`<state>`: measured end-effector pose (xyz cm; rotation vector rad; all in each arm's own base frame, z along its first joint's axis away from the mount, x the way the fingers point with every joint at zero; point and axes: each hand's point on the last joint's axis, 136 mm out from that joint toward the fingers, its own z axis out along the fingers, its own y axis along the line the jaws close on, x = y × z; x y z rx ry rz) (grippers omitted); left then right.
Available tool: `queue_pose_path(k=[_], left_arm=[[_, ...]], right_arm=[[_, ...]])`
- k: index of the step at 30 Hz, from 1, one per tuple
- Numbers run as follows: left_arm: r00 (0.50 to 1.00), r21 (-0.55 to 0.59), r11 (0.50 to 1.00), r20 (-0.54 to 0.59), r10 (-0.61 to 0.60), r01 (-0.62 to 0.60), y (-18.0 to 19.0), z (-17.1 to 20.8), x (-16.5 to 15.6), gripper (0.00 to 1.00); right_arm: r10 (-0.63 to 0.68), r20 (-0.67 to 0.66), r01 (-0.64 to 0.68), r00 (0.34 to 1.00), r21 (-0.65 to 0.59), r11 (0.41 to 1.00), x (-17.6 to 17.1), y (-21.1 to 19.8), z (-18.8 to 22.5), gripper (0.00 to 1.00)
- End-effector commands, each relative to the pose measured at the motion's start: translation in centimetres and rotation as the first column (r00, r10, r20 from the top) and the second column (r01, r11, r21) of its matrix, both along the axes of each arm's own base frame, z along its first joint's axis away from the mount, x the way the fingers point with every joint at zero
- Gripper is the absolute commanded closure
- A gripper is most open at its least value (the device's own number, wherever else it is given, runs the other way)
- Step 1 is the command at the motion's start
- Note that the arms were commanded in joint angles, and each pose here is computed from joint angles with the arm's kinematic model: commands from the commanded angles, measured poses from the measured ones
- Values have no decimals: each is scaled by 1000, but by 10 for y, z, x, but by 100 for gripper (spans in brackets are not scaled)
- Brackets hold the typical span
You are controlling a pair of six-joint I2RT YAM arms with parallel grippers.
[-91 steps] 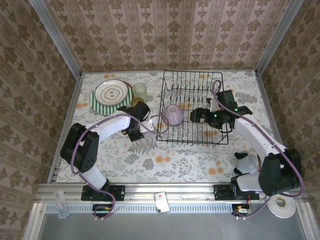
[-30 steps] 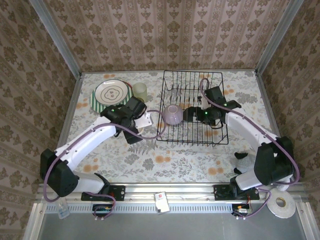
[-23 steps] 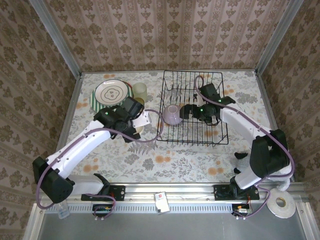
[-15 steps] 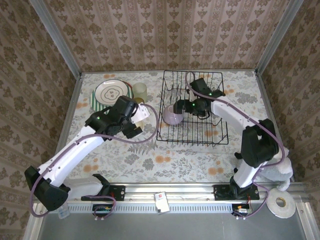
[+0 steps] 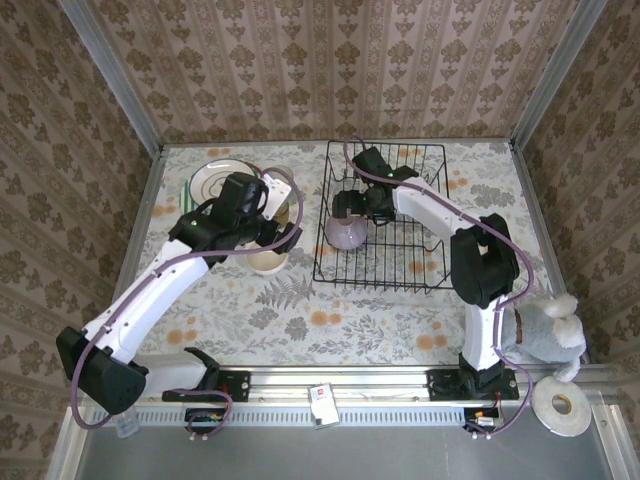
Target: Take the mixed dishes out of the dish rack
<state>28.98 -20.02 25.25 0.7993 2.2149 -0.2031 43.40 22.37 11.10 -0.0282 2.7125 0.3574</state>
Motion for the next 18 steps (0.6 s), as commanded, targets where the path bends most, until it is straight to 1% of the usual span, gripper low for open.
queue_pose_path(k=[1,4,9,13,18], left_arm=[[999,-142,989,-26,30,-33,-14,14,4,0],[998,-199,978,-42,47,-55,-19,16,7,0],[998,-274,960,-48,40,-51,-25,22,8,0],[998,-282,958,-51,34,-47,-27,20,10,0],[997,-275,960,-77,32,-52,-29,9,11,0]], right_arm=[[-14,-15,13,1000,-54,998,2,2,-5,0],[-5,-20,4,1000,-60,998,2,8,-10,0],[6,-38,-11,999,-118,993,-3,8,-23,0],[0,-47,-8,999,-162,987,-6,0,-31,1],[-23,-40,14,999,-205,979,-11,-18,-35,8]])
